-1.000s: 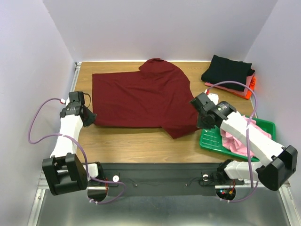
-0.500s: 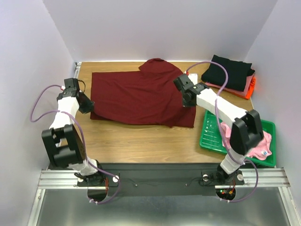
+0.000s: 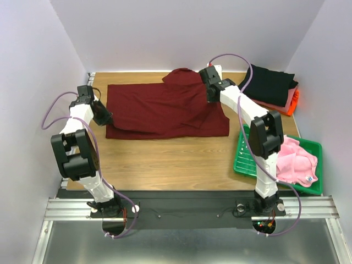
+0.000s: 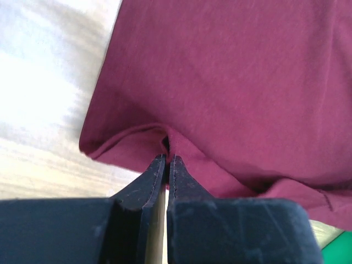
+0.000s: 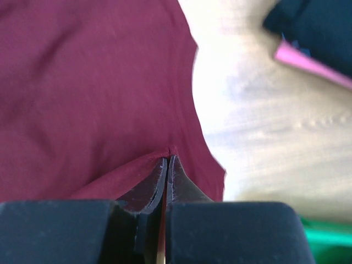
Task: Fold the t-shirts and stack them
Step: Fold the tshirt
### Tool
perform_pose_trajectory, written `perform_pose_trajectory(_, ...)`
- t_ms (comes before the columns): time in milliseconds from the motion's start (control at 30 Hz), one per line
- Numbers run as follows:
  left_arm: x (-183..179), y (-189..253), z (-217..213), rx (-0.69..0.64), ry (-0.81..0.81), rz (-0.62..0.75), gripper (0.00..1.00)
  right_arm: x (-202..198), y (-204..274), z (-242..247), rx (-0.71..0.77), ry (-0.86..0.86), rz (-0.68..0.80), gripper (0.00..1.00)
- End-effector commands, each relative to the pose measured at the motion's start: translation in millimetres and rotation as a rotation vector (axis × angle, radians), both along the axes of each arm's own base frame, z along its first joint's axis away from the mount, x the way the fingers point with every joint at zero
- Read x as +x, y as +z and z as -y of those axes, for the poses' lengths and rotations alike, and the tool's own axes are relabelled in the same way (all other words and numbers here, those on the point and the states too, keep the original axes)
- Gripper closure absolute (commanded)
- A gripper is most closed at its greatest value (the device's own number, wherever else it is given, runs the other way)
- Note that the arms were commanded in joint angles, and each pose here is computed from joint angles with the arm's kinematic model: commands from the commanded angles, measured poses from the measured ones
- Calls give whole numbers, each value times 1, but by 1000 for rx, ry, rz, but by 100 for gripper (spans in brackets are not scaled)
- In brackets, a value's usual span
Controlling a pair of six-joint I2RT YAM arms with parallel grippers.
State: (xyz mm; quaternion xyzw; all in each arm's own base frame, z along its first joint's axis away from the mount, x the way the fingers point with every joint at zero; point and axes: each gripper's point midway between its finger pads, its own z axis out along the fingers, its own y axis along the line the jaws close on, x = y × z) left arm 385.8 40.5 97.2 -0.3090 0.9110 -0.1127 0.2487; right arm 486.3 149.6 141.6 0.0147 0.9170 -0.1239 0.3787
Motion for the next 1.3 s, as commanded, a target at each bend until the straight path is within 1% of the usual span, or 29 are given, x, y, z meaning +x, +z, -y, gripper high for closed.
perform_pose_trajectory(0, 23, 16, -6, 26, -49, 54, 100, 29, 17, -8, 5, 41, 69, 100)
perform_pose_trajectory(33, 24, 14, -7, 30, -50, 46, 100, 33, 9, -10, -5, 44, 59, 100)
perform_pose_trajectory(67, 24, 12, -8, 34, -50, 40, 100, 38, 14, -11, -3, 46, 73, 100)
perform_pose_trajectory(333, 33, 7, -15, 54, -38, 35, 100, 50, 9, -11, -17, 49, 75, 100)
perform_pose_trajectory(567, 34, 11, -23, 62, -19, 52, 100, 58, 21, -7, -13, 38, 105, 99)
perform_pose_trajectory(967, 50, 5, -21, 11, -31, 69, 100, 72, 15, -6, -38, 44, 106, 100)
perform_pose_trajectory(1267, 55, -1, -32, 8, -16, 63, 100, 77, 18, 5, -44, 21, 117, 99)
